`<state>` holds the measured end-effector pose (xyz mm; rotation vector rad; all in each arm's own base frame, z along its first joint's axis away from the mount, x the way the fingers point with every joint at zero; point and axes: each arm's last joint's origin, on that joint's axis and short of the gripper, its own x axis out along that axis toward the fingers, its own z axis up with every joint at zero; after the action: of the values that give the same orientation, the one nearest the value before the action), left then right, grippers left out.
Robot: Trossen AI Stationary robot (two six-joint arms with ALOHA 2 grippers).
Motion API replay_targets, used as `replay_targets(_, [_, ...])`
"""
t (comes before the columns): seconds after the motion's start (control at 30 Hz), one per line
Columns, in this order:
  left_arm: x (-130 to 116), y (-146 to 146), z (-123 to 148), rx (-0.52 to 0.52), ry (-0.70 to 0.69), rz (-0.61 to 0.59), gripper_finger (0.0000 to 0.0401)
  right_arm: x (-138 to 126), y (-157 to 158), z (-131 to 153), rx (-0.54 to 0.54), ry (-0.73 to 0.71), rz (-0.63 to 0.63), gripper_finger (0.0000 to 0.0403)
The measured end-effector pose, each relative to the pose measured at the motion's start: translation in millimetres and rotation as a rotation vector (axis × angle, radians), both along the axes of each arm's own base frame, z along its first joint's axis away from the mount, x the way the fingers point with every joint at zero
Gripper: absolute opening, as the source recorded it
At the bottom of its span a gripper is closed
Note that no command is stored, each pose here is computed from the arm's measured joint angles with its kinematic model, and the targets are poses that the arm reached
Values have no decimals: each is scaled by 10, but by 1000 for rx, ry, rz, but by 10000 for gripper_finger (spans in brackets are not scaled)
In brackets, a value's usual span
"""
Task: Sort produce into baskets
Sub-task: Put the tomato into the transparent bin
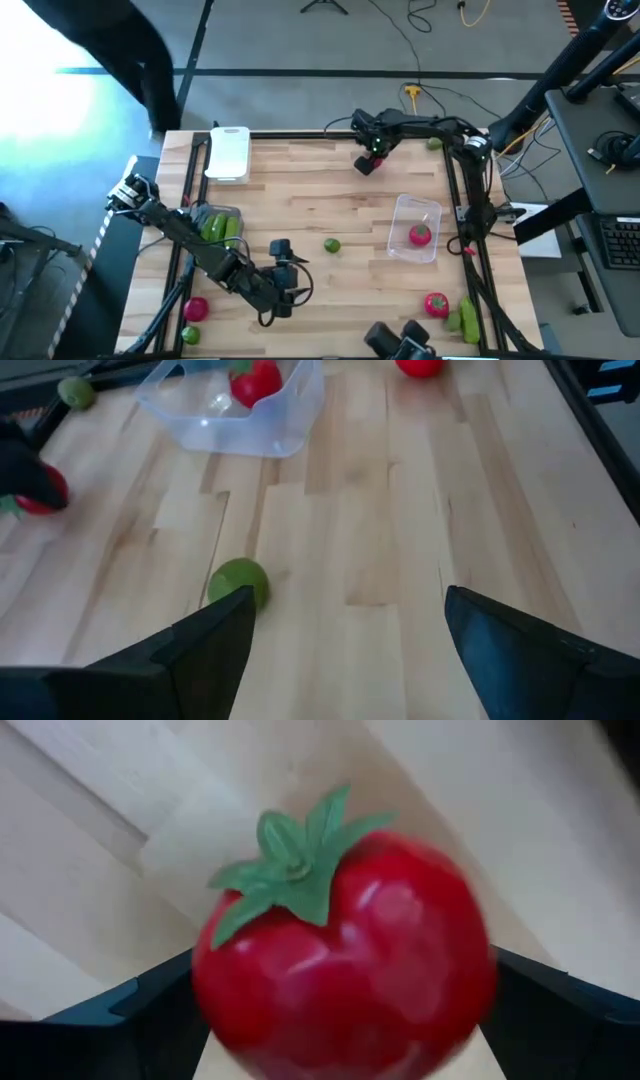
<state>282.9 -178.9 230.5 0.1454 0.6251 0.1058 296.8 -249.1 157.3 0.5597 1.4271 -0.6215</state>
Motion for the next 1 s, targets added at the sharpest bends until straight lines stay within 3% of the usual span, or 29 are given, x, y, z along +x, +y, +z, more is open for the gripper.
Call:
replay_targets(0.2, [-11,-23,15,-35,-3,18,308,69,103,7,-21,-9,40,312])
replay_targets(0.3, [-3,-141,183,-83,-44,-12,308,129,194,111,-44,-39,71,276])
replay_targets(0.4, [-68,-282,339,-91,-40,-65,308,179,416,296,-46,-43,118,274])
replay_targets(0.57, [-237,-422,330,-83,-1,-39,308,178,1262,750,-44,52,243,274])
replay_targets(0.73, [-302,-470,175,-44,-34,27,308,-48,2439,1134,-180,124,361,283])
replay_targets(0.87, [-237,-450,95,-55,-88,82,308,-399,3142,1202,-214,85,334,282])
replay_targets(1.0, [-116,-441,59,-94,-134,112,308,-701,3449,1025,-234,102,284,276])
